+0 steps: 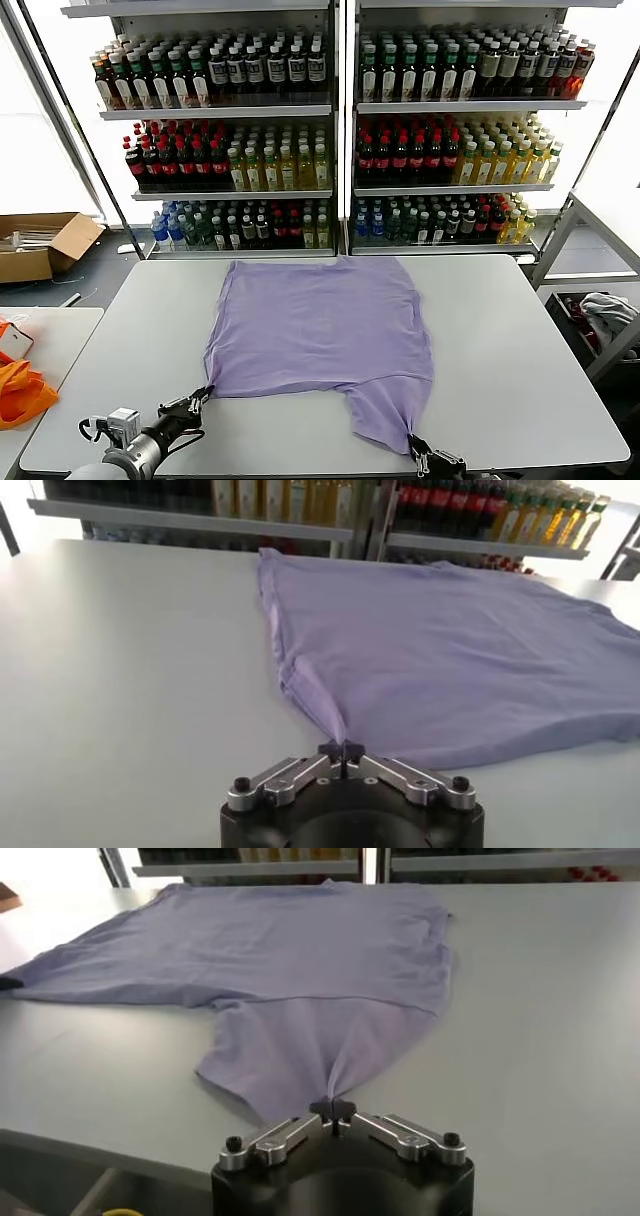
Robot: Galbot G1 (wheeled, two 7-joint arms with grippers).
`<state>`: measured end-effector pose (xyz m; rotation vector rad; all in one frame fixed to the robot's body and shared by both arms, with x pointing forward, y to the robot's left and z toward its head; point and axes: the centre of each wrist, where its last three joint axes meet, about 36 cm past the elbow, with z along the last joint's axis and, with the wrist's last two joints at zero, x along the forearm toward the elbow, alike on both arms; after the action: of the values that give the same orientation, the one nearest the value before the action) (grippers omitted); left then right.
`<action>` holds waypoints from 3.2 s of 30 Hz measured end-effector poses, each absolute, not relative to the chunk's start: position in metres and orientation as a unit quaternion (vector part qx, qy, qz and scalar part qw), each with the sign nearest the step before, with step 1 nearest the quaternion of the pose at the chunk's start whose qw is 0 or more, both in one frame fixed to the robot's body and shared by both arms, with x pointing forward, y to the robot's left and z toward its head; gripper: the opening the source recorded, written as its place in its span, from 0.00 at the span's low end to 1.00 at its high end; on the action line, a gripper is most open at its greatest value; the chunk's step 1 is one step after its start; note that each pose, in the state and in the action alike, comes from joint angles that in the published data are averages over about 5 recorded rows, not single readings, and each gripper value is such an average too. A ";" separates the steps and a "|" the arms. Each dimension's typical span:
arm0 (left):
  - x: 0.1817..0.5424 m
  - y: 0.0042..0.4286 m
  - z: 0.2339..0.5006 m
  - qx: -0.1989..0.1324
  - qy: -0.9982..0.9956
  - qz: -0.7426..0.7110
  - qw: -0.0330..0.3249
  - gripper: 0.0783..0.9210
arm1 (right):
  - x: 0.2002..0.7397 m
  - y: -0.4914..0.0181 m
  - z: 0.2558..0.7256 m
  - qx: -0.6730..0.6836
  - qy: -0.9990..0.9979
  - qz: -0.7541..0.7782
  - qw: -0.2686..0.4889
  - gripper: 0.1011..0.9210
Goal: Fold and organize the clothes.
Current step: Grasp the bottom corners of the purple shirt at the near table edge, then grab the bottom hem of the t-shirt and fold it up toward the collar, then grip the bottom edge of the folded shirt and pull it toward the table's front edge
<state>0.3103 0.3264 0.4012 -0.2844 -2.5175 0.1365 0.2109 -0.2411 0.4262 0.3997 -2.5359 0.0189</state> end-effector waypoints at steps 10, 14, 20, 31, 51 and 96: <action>0.280 0.321 0.420 -0.093 -0.952 0.052 0.288 0.01 | 0.184 -0.251 0.438 0.161 -0.946 0.013 0.282 0.01; 0.267 0.319 0.427 -0.087 -0.952 0.050 0.290 0.01 | 0.177 -0.253 0.441 0.166 -0.945 0.010 0.282 0.01; 0.254 0.313 0.435 -0.085 -0.953 0.048 0.288 0.01 | 0.175 -0.253 0.441 0.163 -0.949 -0.009 0.268 0.01; 0.269 0.313 0.445 -0.090 -0.960 0.046 0.262 0.01 | 0.212 -0.248 0.435 0.141 -0.965 -0.080 0.203 0.01; 0.367 0.329 0.444 -0.102 -0.972 0.060 0.203 0.01 | 0.349 -0.241 0.417 0.149 -0.974 -0.122 0.119 0.01; 0.392 0.328 0.401 -0.071 -0.964 0.064 0.247 0.88 | 0.379 -0.250 0.376 0.092 -0.976 -0.033 0.196 0.82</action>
<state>0.3917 0.3280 0.4006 -0.1936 -2.6301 0.1744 0.3792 -0.2498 0.3755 0.2589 -2.7342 -0.0918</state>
